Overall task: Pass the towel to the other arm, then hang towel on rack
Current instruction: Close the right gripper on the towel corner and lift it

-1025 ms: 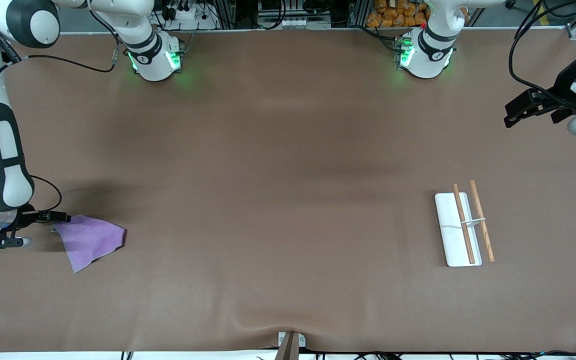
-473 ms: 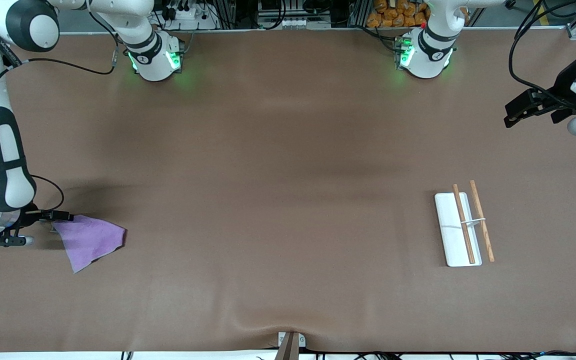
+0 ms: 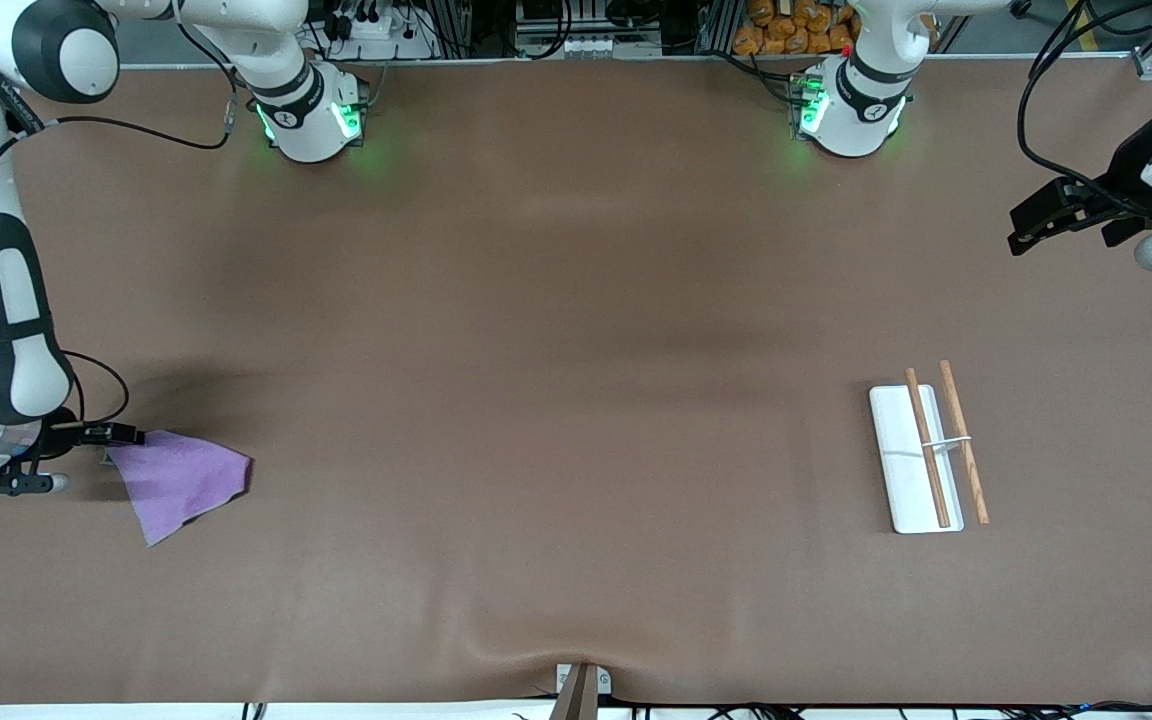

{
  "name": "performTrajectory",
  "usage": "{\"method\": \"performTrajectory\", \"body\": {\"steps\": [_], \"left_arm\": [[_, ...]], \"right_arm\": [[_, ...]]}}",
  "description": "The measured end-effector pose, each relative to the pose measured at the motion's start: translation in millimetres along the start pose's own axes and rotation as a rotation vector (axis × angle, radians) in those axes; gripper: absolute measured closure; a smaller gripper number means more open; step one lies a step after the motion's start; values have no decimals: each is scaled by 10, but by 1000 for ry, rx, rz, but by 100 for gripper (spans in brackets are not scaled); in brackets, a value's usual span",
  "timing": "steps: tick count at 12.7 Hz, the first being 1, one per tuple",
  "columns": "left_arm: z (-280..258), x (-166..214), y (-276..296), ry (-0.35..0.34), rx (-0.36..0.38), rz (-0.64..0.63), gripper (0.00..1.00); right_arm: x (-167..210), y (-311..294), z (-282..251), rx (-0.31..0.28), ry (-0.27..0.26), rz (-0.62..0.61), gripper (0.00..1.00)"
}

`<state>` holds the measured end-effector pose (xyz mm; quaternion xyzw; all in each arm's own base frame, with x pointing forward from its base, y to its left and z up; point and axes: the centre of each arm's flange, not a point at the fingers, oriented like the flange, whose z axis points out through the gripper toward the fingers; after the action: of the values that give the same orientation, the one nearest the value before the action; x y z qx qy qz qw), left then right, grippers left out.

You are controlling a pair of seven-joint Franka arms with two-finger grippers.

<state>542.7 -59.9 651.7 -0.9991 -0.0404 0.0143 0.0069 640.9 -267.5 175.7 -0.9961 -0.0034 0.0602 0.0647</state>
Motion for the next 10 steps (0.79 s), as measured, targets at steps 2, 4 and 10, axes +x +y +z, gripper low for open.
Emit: {"method": "performTrajectory", "body": {"steps": [2, 4, 10], "left_arm": [[0, 0, 1, 0, 0, 0, 0], [0, -1, 5, 0, 0, 1, 0], [1, -2, 10, 0, 0, 2, 0]], "right_arm": [[2, 3, -5, -1, 1, -17, 75], [9, -21, 1, 4, 0, -32, 95], [60, -54, -58, -2, 17, -80, 98]]}}
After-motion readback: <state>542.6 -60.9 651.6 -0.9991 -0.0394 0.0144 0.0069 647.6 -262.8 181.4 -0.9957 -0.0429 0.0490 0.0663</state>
